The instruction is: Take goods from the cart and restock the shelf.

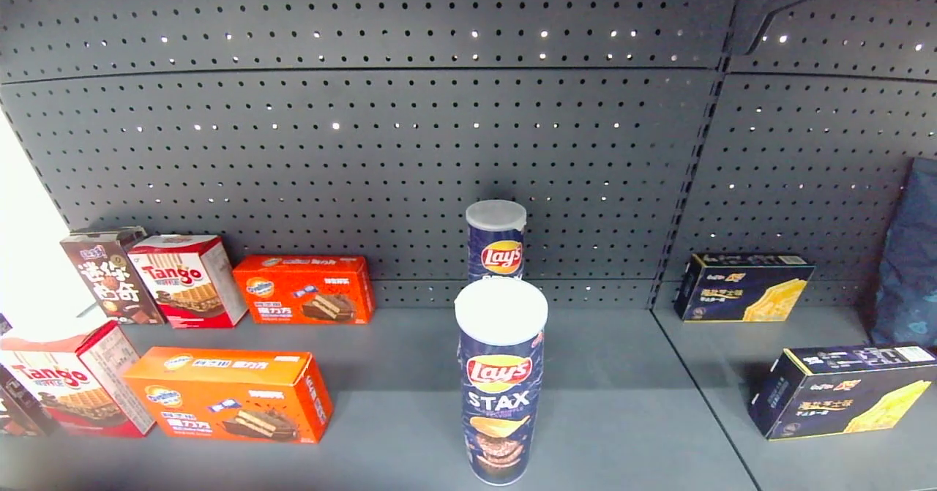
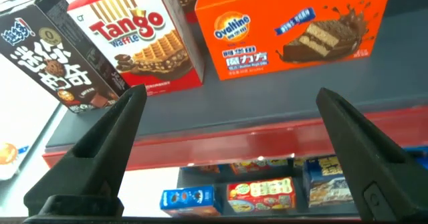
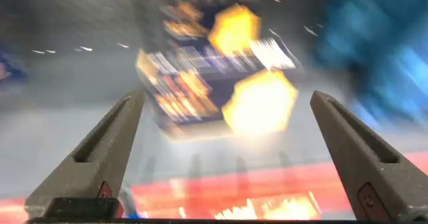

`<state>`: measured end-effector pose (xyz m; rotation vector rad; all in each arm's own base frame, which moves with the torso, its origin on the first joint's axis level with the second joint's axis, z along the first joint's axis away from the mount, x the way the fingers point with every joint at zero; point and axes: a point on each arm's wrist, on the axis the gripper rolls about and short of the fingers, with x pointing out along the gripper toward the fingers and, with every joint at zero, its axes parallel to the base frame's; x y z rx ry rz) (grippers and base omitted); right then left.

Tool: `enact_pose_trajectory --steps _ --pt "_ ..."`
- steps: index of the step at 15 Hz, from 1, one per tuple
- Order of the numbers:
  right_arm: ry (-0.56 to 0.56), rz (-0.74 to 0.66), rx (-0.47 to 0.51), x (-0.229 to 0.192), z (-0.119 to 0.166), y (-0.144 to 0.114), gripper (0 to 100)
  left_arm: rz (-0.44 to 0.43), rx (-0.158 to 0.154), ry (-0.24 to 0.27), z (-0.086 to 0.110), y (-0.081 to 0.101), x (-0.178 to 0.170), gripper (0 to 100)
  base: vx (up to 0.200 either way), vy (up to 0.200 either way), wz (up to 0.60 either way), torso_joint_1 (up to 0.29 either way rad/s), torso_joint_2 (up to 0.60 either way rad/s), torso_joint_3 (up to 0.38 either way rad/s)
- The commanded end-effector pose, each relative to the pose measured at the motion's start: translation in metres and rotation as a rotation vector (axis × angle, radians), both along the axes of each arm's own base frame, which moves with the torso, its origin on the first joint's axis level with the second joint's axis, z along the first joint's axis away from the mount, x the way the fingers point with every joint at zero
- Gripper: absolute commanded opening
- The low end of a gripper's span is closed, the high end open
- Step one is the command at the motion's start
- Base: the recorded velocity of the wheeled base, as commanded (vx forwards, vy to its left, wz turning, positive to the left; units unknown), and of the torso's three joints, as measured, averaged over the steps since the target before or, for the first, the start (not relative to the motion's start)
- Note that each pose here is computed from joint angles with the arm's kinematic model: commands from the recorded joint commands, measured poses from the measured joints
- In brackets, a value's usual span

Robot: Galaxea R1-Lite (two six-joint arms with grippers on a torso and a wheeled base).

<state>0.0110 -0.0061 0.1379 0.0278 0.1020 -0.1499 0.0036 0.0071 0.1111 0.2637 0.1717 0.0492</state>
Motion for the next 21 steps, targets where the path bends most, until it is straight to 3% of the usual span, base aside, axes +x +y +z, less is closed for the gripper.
enact_pose_trajectory --steps 1,3,5,12,13,15,18,21 --pt "-0.063 -0.098 0.005 -0.028 -0.051 -0.005 100 -0.002 0.003 -0.064 -0.005 0.004 -0.012 100 0.000 0.000 0.00 0.000 0.00 0.000" --pt "-0.063 0.044 0.013 -0.026 -0.054 -0.002 100 0.003 0.007 -0.097 -0.008 0.006 -0.019 100 0.000 0.000 0.00 0.000 0.00 0.000" --pt "-0.025 0.258 -0.035 -0.026 -0.058 0.003 100 0.018 0.021 -0.093 -0.013 0.006 -0.023 100 0.000 0.000 0.00 0.000 0.00 0.000" --pt "-0.004 0.257 -0.024 -0.026 -0.060 0.003 100 0.029 0.014 -0.122 -0.008 0.007 -0.026 100 0.000 0.000 0.00 0.000 0.00 0.000" --pt "-0.002 0.173 -0.024 -0.027 -0.060 0.004 100 0.023 0.016 -0.112 -0.011 0.007 -0.025 100 0.000 0.000 0.00 0.000 0.00 0.000" --pt "-0.085 0.111 -0.023 -0.033 -0.062 0.005 100 0.014 0.014 -0.115 -0.010 0.007 -0.025 100 0.000 0.000 0.00 0.000 0.00 0.000" --pt "-0.091 0.113 -0.021 -0.033 -0.062 0.005 100 -0.018 0.008 -0.118 -0.010 0.007 -0.025 100 0.000 0.000 0.00 0.000 0.00 0.000" --pt "-0.090 0.113 -0.021 -0.033 -0.062 0.005 100 -0.058 0.008 -0.103 -0.025 0.007 -0.025 100 0.000 0.000 0.00 0.000 0.00 0.000"
